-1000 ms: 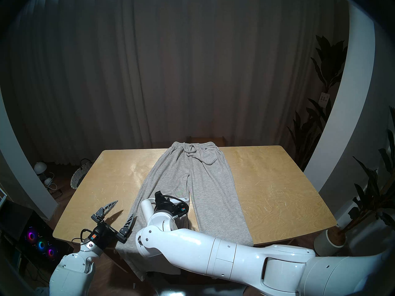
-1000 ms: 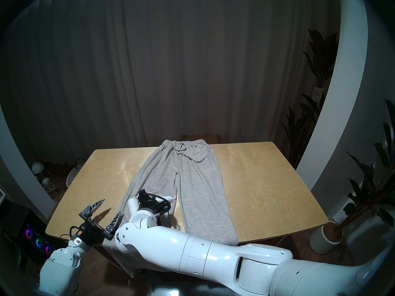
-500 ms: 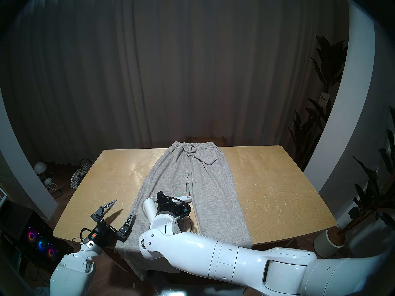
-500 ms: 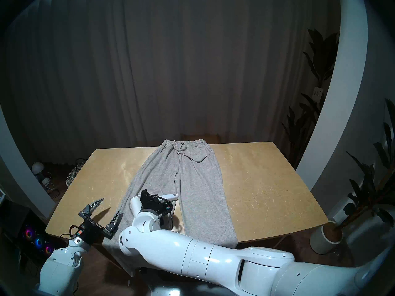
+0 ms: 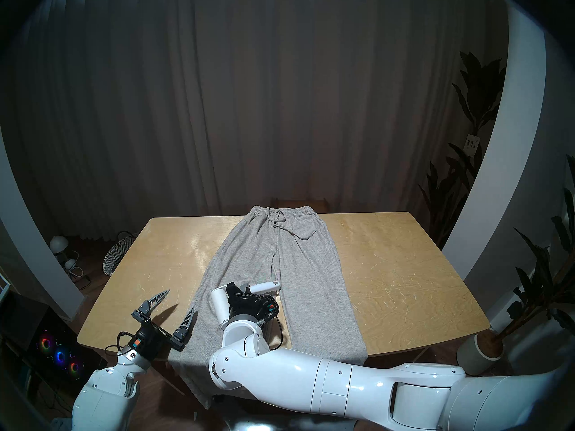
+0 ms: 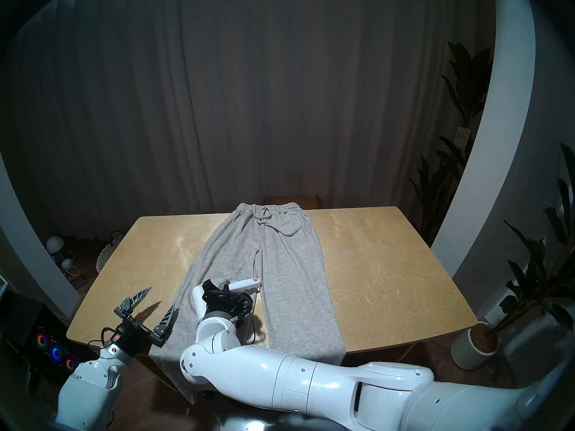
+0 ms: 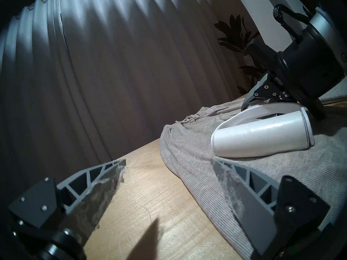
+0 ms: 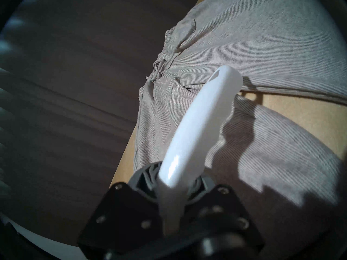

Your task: Remove lint and debris from pants with a lint roller

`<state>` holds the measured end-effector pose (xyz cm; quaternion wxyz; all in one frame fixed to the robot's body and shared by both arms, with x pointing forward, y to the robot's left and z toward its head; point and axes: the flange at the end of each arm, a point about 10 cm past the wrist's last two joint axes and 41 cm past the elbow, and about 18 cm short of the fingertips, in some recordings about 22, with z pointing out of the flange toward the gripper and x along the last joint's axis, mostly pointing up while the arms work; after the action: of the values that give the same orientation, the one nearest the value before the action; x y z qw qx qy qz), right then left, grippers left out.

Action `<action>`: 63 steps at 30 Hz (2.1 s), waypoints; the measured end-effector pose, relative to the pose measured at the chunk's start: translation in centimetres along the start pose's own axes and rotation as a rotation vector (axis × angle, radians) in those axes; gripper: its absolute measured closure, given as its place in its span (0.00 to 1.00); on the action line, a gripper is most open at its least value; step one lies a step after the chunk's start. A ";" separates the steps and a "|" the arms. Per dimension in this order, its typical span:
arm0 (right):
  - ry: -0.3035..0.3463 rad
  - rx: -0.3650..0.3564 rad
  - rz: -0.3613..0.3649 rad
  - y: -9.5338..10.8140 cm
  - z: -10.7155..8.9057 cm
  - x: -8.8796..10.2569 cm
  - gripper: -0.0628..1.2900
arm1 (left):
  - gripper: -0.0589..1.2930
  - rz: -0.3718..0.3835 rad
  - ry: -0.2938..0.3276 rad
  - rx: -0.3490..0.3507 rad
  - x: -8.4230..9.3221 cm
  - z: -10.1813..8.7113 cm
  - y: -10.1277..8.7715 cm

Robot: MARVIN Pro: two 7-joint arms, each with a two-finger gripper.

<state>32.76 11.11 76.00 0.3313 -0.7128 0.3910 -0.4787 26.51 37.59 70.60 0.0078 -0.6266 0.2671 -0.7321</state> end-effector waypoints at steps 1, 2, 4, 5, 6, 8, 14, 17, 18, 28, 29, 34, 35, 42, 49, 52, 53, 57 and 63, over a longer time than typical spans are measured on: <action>0.001 0.003 -0.002 0.0 0.0 0.0 0.90 | 0.11 0.000 0.000 0.000 0.0 0.0 0.0; 0.005 0.010 -0.006 0.1 0.0 0.1 0.90 | 0.11 0.001 0.000 -0.001 0.0 0.0 0.0; 0.011 0.018 -0.010 0.3 0.1 0.3 0.90 | 0.12 0.002 0.000 -0.003 0.0 0.1 0.0; 0.014 0.021 -0.012 0.4 0.1 0.4 0.90 | 0.12 0.002 0.000 -0.003 0.0 0.1 -0.1; 0.019 0.027 -0.014 0.4 0.1 0.5 0.90 | 0.12 0.002 0.000 -0.004 0.0 0.1 -0.1; 0.024 0.033 -0.017 0.6 0.1 0.7 0.90 | 0.12 0.003 0.000 -0.005 0.0 0.1 -0.1; 0.043 0.053 -0.023 0.9 0.2 1.4 0.90 | 0.12 0.004 0.000 -0.008 -0.1 0.2 -0.2; 0.051 0.060 -0.024 1.1 0.1 1.7 0.90 | 0.13 0.006 0.000 -0.009 -0.1 0.3 -0.2; 0.053 0.060 -0.025 1.1 0.1 1.8 0.90 | 0.13 0.006 0.000 -0.010 -0.1 0.3 -0.2; 0.088 0.067 -0.026 2.0 0.1 3.2 0.90 | 0.14 0.010 0.000 -0.014 -0.2 0.5 -0.4; 0.091 0.067 -0.026 2.0 0.1 3.3 0.90 | 0.14 0.011 0.000 -0.014 -0.2 0.5 -0.4; 0.108 0.071 -0.027 2.4 0.0 4.1 0.90 | 0.14 0.013 0.000 -0.016 -0.2 0.6 -0.4; 0.111 0.071 -0.027 2.5 0.0 4.2 0.90 | 0.14 0.013 -0.001 -0.017 -0.2 0.7 -0.4; 0.141 0.072 -0.026 3.0 0.0 5.3 0.90 | 0.15 0.016 -0.001 -0.017 -0.3 0.8 -0.6; 0.177 0.069 -0.023 3.7 0.0 6.5 0.91 | 0.16 0.019 -0.002 -0.015 -0.4 1.1 -0.8; 0.195 0.067 -0.022 4.0 0.0 7.1 0.91 | 0.16 0.021 -0.003 -0.014 -0.5 1.3 -0.9; 0.202 0.066 -0.021 4.1 0.0 7.3 0.91 | 0.17 0.022 -0.003 -0.014 -0.5 1.3 -0.9; 0.225 0.061 -0.017 4.5 0.1 8.1 0.91 | 0.17 0.024 -0.004 -0.012 -0.6 1.5 -1.0; 0.270 0.054 0.002 4.7 0.0 9.6 0.91 | 0.18 0.028 -0.007 -0.006 -0.6 2.0 -1.2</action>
<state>33.92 0.48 76.04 0.2953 -0.6324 0.4197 -0.5803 28.87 38.12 70.66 0.0171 -0.6253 0.2780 -0.7290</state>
